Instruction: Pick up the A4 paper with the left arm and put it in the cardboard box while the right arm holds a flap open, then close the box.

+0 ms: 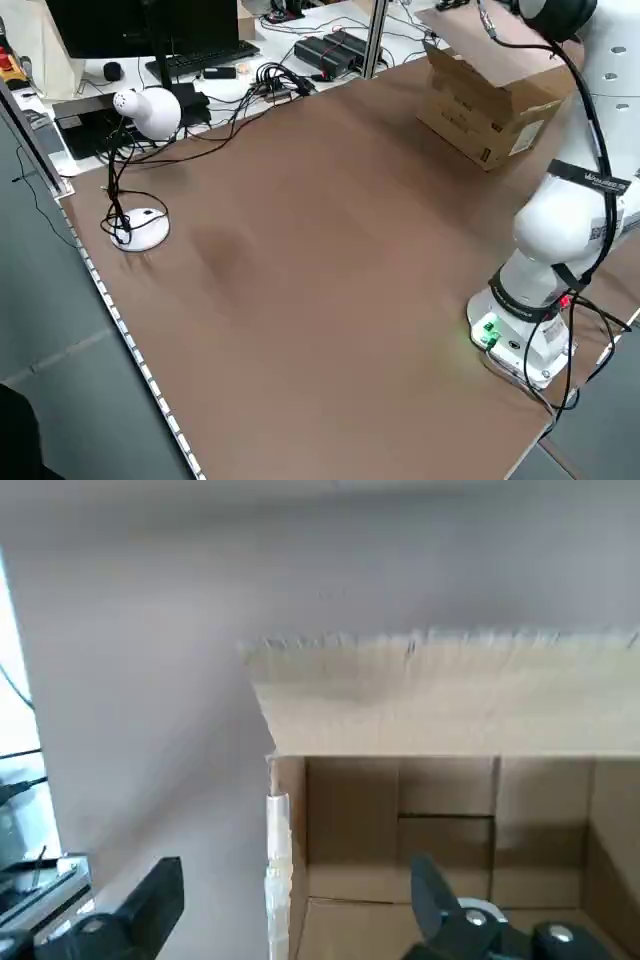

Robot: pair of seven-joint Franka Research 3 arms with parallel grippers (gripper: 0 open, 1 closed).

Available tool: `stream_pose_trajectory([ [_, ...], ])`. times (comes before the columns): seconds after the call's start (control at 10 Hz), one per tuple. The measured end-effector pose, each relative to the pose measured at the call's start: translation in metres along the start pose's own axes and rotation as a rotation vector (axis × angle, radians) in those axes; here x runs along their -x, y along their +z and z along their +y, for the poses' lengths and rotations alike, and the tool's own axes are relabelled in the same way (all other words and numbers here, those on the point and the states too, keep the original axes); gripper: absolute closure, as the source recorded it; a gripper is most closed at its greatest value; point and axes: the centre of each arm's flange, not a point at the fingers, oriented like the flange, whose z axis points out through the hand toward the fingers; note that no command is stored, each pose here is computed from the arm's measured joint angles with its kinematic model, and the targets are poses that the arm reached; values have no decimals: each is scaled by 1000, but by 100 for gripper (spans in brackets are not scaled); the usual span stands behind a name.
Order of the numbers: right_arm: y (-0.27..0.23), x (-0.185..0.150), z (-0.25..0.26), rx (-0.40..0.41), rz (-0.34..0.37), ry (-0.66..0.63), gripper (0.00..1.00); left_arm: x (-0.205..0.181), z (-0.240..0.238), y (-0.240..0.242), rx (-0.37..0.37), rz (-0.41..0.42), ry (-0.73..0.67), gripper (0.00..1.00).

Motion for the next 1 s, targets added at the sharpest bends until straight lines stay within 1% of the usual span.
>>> stream_pose_trajectory([
  [0.1,-21,-33,-8,13,6,-77,0,16,1,-4,49,-45,-21,69],
  [0.2,-36,-70,-20,20,6,-189,0,27,2,-8,85,-76,-40,69],
  [0.3,-43,-95,-27,32,7,-342,0,34,3,-11,114,-105,-53,69],
  [0.4,-45,-112,-29,63,11,-508,0,41,4,-11,136,-124,-64,69],
  [0.5,-46,-131,-32,89,8,-651,0,47,6,-6,147,-136,-78,69],
  [0.6,-49,-155,-40,97,0,-778,0,51,9,0,154,-146,-85,69],
  [0.7,-52,-180,-46,107,-9,-885,0,56,11,4,168,-159,-83,69],
  [0.8,-53,-204,-51,116,-18,-965,0,61,12,5,181,-169,-79,69],
  [1.0,-51,-248,-63,125,-33,-1090,0,70,14,15,186,-182,-71,69],
])
